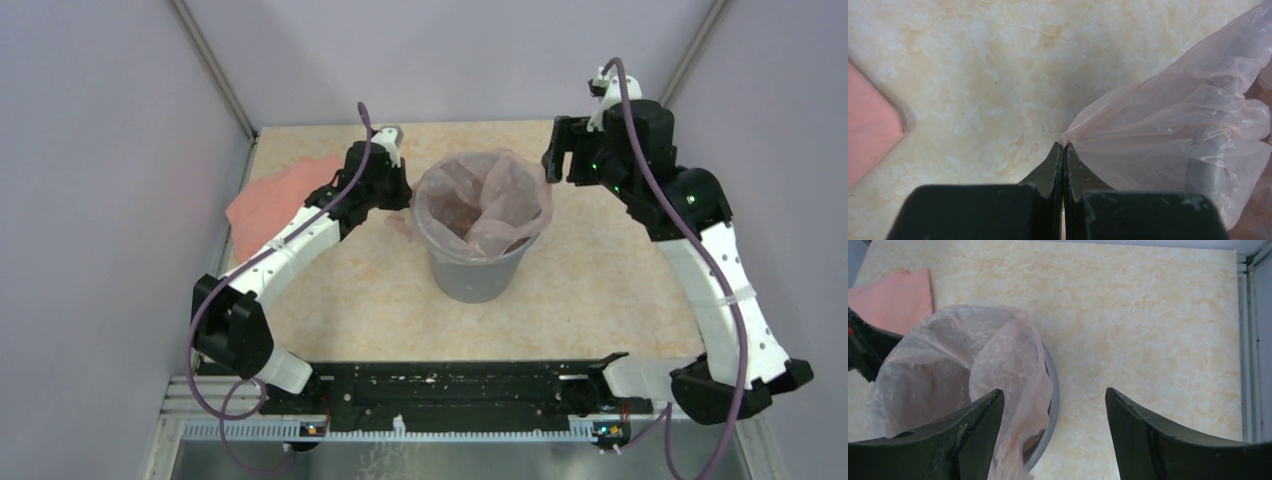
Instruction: Put the trash bags into the trash bin
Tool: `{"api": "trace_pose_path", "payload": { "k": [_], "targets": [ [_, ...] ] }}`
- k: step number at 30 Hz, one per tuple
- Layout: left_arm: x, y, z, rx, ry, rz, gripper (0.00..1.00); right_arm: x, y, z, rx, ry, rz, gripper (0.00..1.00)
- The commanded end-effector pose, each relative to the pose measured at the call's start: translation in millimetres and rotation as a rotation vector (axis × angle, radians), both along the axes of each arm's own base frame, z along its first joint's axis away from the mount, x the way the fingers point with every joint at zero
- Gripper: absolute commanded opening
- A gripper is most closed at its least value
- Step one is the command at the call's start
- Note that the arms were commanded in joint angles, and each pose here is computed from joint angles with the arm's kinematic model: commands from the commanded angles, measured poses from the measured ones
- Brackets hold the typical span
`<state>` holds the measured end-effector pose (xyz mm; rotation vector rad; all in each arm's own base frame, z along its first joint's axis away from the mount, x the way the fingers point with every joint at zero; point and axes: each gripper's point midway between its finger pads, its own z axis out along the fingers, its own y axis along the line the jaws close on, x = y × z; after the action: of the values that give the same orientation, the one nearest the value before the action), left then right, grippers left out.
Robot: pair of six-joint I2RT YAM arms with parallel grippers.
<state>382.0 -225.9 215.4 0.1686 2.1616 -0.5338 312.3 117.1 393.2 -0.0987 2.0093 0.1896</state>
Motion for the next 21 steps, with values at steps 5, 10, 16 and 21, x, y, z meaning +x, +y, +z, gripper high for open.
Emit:
{"api": "trace_pose_path", "payload": {
  "k": [5,10,16,21],
  "targets": [
    [-3.4,0.5,15.7,-0.019,-0.045,-0.019,0.00,-31.4,4.5,-28.4,0.057,0.087,0.067,0.71],
    [-4.5,0.5,15.9,-0.020,-0.044,-0.021,0.00,-31.6,6.9,-35.0,0.068,0.098,0.071,0.71],
    [-4.1,1.1,16.6,-0.017,-0.048,-0.021,0.00,-37.4,14.6,-29.1,0.101,0.093,0.116,0.71],
    [-3.5,0.0,15.0,-0.018,-0.044,-0.025,0.00,-43.6,27.1,-30.7,0.077,0.091,0.147,0.73]
  ]
}}
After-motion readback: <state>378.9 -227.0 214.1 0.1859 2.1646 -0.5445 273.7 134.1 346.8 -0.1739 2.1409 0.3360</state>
